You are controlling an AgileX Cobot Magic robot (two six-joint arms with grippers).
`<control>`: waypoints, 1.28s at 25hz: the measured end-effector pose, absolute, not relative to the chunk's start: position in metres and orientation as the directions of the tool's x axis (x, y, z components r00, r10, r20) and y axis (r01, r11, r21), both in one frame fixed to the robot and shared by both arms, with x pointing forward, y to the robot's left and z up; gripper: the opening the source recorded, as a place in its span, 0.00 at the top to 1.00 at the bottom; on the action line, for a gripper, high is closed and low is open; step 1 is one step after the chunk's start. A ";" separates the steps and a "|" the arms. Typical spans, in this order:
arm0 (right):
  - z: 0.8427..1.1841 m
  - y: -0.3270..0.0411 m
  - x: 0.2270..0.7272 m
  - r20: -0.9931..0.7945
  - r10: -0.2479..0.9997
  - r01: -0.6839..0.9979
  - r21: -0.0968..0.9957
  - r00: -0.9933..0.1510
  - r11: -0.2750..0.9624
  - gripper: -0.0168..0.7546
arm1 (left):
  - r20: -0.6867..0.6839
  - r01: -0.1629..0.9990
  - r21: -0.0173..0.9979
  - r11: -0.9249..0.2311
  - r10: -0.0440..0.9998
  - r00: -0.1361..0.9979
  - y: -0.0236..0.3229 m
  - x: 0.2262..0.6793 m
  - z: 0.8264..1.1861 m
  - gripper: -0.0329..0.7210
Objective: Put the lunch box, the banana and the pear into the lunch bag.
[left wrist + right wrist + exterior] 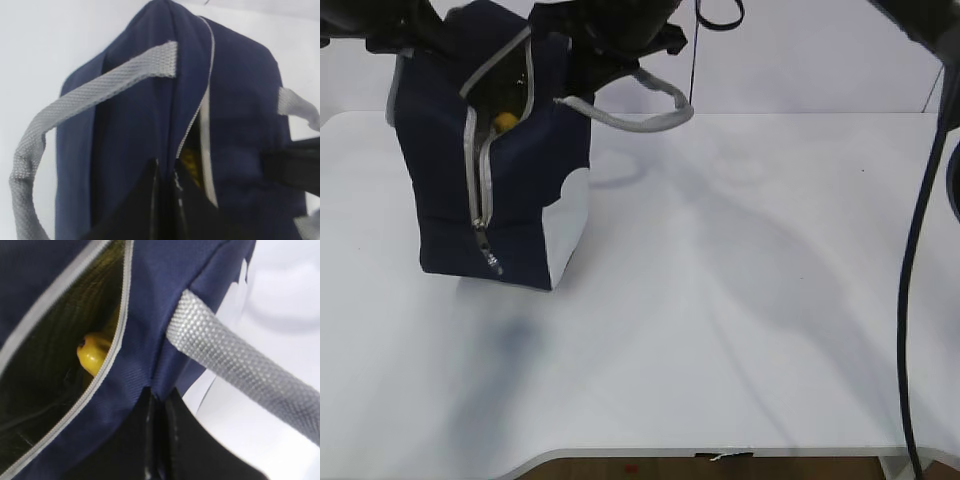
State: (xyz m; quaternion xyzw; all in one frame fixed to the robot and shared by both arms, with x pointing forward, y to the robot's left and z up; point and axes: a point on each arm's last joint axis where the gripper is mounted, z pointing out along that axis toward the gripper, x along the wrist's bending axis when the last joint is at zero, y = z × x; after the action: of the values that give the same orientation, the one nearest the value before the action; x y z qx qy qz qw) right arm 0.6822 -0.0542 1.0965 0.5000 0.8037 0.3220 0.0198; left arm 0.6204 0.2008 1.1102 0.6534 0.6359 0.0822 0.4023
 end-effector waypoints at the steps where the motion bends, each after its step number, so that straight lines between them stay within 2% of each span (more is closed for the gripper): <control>1: 1.104 -0.055 0.681 0.285 0.815 0.780 0.555 -0.505 0.289 0.96 | -0.424 0.758 0.635 0.148 0.887 0.183 0.200 0.617 1.117 0.96; 9: 1.145 -0.072 0.664 0.193 0.832 0.724 0.616 -0.521 0.311 0.96 | -0.455 0.742 0.664 0.098 0.840 0.297 0.160 0.595 1.134 0.96; 18: 1.143 -0.104 0.631 0.023 0.862 0.749 0.507 -0.506 0.426 0.97 | -0.454 0.732 0.681 0.009 0.790 0.413 0.111 0.574 1.136 0.96; 23: 1.150 -0.133 0.620 -0.003 0.875 0.763 0.488 -0.484 0.424 0.97 | -0.465 0.725 0.689 -0.014 0.759 0.457 0.082 0.566 1.130 0.96; 29: 1.138 -0.172 0.617 -0.014 0.898 0.808 0.430 -0.440 0.403 0.97 | -0.494 0.742 0.670 -0.011 0.739 0.457 0.058 0.568 1.112 0.96; 32: 1.132 -0.178 0.619 -0.017 0.892 0.811 0.409 -0.452 0.418 0.97 | -0.509 0.753 0.658 0.002 0.738 0.442 0.051 0.573 1.101 0.96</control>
State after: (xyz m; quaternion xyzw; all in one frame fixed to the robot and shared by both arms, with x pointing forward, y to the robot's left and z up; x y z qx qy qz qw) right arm 0.6188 -0.1777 1.1317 0.5105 0.8340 0.1740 0.1164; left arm 0.5729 0.0508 1.1013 0.7062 0.5281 -0.0080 0.4715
